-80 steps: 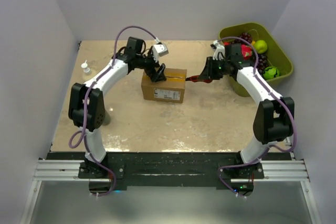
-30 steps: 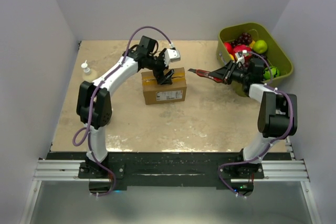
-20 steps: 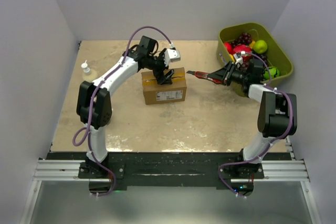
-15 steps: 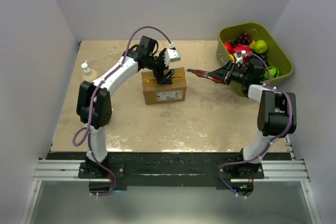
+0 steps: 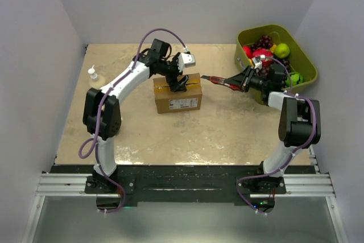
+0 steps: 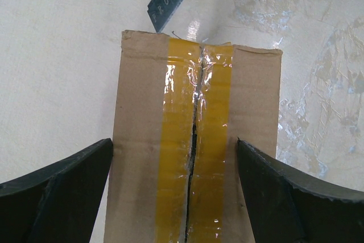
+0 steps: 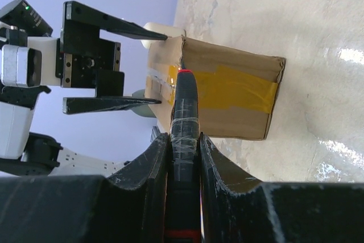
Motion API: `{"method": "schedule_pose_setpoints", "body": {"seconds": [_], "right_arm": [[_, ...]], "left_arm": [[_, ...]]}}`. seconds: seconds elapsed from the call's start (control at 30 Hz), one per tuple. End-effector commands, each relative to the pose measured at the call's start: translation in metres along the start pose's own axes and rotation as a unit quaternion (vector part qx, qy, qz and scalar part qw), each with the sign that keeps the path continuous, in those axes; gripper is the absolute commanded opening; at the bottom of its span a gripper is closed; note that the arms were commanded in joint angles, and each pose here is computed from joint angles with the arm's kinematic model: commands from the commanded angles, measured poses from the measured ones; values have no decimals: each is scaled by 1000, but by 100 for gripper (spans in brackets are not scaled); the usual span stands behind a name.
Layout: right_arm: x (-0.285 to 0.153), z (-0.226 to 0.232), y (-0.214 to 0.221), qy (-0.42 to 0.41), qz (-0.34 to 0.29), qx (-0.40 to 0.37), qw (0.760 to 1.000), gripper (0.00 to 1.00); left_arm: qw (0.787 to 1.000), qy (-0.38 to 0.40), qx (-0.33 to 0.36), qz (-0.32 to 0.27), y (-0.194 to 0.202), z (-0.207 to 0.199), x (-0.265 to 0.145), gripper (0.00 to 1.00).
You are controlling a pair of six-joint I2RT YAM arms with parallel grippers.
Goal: Unpack the express box
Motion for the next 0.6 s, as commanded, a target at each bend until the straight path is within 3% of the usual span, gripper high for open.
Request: {"method": "schedule_pose_setpoints", "body": {"seconds": [0.0, 0.57], "right_arm": [[3, 4, 3, -11, 24, -2, 1000, 0], [4, -5, 15, -28, 62, 64, 996, 0]], "left_arm": [[999, -11, 4, 43, 26, 5, 11, 93], [999, -24, 1, 49, 32, 9, 15, 92]]}}
Point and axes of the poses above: each gripper's point midway between its finger pads, its own x axis out along the fingers, its own z axis along the line the jaws close on, y = z × x, the point moved 4 cm from there along -x, back along the fingers, and after that the axes turned 4 degrees about -x, right-handed, at the moved point
